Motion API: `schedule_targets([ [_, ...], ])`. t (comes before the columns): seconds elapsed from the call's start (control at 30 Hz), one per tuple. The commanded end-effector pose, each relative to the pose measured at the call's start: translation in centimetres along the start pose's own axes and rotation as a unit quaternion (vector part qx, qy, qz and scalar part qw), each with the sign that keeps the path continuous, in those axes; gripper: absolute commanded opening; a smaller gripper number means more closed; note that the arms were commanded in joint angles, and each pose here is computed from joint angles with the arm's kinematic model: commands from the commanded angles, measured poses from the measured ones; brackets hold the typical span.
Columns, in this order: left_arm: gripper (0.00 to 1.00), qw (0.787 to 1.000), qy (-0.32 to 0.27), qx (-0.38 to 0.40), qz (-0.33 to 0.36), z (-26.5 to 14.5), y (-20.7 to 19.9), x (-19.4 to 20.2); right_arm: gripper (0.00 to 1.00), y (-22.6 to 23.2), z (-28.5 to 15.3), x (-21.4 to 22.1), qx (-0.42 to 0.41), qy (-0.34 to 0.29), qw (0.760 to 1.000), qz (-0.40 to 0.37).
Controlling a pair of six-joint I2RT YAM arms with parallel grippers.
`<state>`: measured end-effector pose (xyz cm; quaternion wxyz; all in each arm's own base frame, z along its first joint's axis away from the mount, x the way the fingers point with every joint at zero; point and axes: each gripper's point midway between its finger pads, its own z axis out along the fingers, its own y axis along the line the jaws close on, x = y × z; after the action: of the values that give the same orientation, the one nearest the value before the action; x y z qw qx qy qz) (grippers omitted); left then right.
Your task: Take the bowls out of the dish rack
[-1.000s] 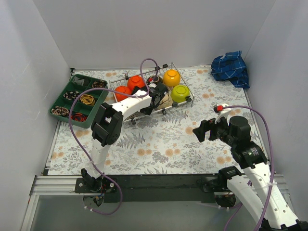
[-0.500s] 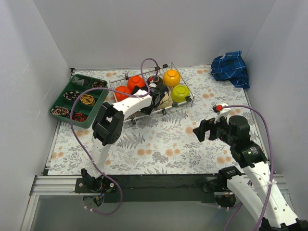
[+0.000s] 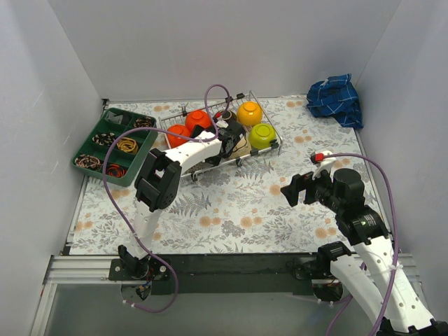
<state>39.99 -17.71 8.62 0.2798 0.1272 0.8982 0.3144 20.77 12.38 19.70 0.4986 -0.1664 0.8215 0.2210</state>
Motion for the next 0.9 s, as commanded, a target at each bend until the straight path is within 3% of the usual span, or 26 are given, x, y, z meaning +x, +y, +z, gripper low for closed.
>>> schedule_targets([
  [0.0, 0.98, 0.996, 0.065, 0.016, 0.066, 2.1, -3.4, 5.3, 0.99, 0.4, -0.4, -1.9, -0.008, -0.035, 0.999, -0.017],
  [0.37, 0.98, 0.999, -0.009, -0.009, 0.043, 0.9, -1.0, 1.1, 0.99, 0.4, -0.9, -1.8, -0.006, -0.048, 0.999, -0.015],
  [0.87, 0.94, 0.999, -0.018, -0.013, 0.044, -0.3, 0.3, 0.0, 0.99, 0.5, -1.1, -1.9, -0.004, -0.056, 0.998, -0.013],
])
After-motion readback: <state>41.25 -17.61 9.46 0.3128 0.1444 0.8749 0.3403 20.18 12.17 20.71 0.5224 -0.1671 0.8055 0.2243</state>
